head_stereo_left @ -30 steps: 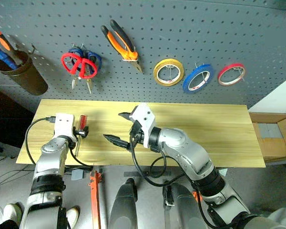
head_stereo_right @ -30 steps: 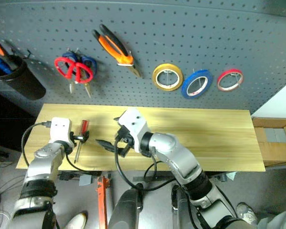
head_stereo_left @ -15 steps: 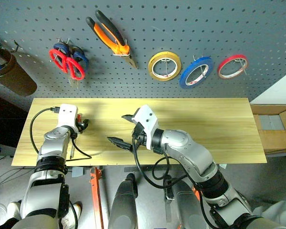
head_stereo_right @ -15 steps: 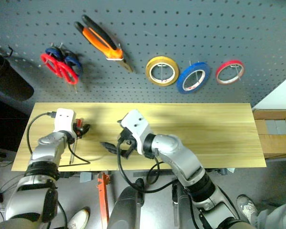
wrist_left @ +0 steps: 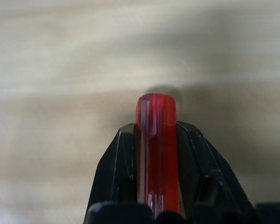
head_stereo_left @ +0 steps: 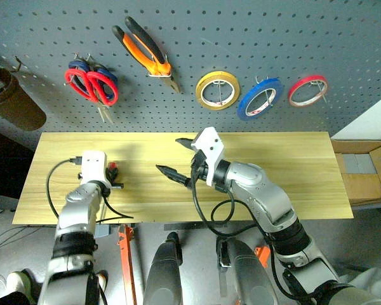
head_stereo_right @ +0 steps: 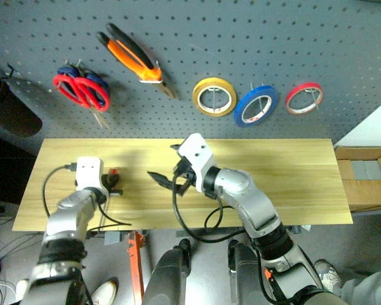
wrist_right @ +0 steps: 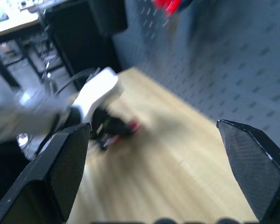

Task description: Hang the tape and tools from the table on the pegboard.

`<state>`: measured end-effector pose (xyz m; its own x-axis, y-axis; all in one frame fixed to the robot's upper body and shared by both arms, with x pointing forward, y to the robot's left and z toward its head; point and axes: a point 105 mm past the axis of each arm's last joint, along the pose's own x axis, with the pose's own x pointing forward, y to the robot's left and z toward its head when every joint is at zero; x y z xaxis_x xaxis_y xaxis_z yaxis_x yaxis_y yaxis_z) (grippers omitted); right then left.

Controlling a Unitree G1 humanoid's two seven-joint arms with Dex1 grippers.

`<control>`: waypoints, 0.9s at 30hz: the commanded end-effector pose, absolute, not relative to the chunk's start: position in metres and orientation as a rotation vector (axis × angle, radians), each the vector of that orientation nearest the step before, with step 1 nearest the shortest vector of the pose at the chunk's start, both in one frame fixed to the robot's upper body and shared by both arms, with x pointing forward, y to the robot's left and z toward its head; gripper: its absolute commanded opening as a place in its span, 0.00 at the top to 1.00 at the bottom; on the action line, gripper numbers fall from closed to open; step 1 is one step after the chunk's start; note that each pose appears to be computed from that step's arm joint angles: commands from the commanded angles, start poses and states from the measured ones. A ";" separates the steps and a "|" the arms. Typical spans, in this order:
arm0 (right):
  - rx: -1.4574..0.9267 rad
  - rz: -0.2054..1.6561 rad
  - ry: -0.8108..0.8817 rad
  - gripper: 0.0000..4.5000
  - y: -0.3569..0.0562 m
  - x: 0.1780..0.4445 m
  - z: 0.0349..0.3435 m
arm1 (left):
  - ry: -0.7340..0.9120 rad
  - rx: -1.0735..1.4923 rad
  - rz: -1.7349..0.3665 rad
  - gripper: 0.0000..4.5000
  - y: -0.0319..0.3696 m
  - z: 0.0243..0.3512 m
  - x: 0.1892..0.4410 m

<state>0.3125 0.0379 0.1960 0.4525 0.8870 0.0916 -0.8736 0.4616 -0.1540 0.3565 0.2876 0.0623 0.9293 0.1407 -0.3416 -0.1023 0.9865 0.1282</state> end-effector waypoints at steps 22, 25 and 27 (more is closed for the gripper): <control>0.120 1.140 -0.481 0.00 0.048 0.310 0.273 | -0.936 0.599 0.475 0.82 0.299 0.419 0.329; 0.139 1.135 -0.535 0.00 0.053 0.308 0.285 | -0.927 0.528 0.467 0.82 0.312 0.427 0.343; 0.118 1.146 -0.575 0.00 0.060 0.304 0.292 | -0.916 0.460 0.443 0.82 0.314 0.430 0.353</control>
<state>0.3115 0.0583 0.2743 0.3219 0.8436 0.4298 -0.8966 0.4174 -0.1477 0.3543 0.3121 0.4205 0.5586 0.1693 0.8120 -0.5688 0.7907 0.2265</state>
